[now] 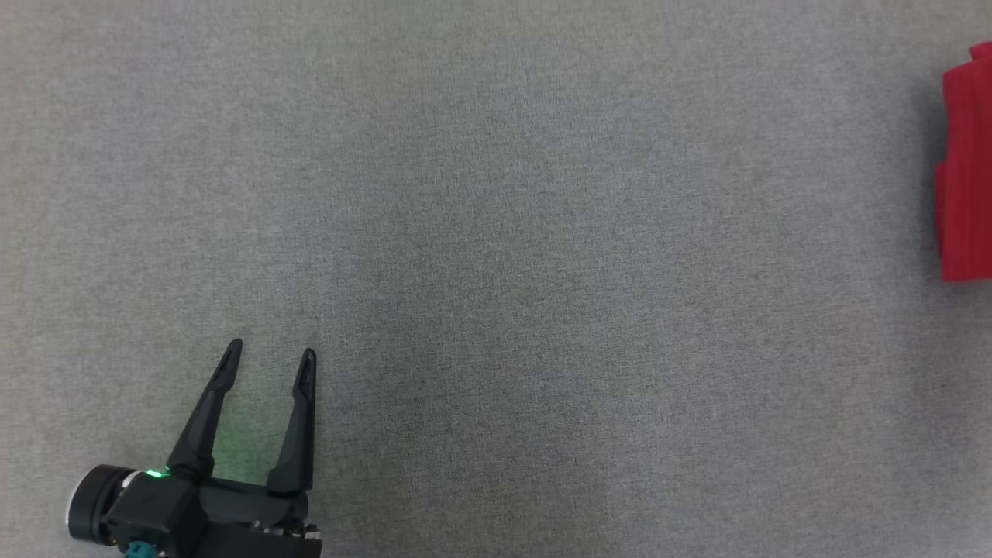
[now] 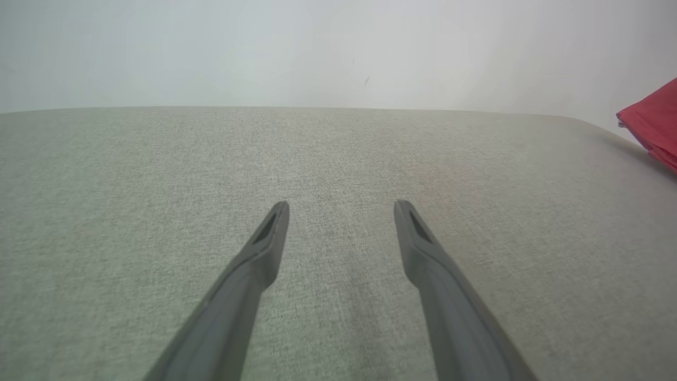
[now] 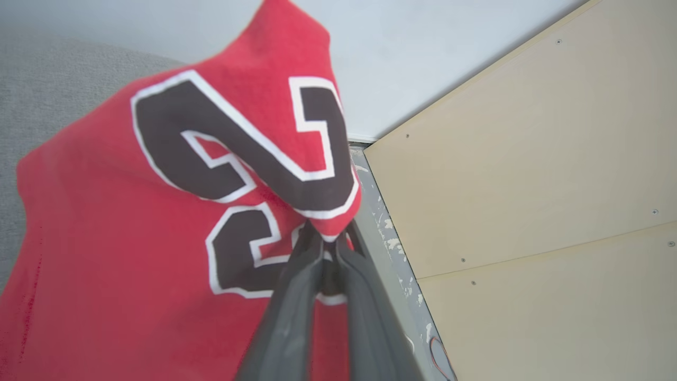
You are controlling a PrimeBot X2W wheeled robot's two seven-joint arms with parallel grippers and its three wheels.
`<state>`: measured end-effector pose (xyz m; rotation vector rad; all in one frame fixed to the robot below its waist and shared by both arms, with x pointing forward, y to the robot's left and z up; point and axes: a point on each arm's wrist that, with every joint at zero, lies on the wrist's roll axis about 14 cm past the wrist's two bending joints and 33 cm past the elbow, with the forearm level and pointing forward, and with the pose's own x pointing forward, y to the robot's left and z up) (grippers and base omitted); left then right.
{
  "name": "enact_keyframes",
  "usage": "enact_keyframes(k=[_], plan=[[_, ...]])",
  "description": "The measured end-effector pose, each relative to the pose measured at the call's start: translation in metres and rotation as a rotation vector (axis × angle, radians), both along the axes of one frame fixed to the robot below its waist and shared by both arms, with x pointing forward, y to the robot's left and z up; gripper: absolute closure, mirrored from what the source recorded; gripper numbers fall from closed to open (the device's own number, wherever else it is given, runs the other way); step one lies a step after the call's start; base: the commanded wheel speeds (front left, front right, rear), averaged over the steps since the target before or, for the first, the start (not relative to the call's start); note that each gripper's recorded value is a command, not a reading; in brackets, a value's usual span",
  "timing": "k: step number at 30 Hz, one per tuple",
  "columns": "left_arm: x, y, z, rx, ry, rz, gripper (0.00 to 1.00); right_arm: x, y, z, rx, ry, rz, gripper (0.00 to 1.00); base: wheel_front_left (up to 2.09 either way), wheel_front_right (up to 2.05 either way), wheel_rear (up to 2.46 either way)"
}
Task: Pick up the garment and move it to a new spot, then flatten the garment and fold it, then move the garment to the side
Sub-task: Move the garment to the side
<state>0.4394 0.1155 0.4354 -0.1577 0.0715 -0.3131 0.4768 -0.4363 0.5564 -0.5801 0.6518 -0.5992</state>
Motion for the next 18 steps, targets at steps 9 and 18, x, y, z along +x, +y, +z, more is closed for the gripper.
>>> enact_keyframes(k=[9,18], plan=[[0.009,0.0,-0.011,0.031,0.007,-0.033,0.0,-0.01,-0.019,-0.01,-0.068,-0.038,-0.051,0.98,0.0,0.0,0.0],[0.023,-0.012,0.019,-0.001,-0.1,-0.062,0.0,-0.015,-0.022,-0.011,-0.064,-0.099,-0.037,0.0,0.0,0.0,0.0]])
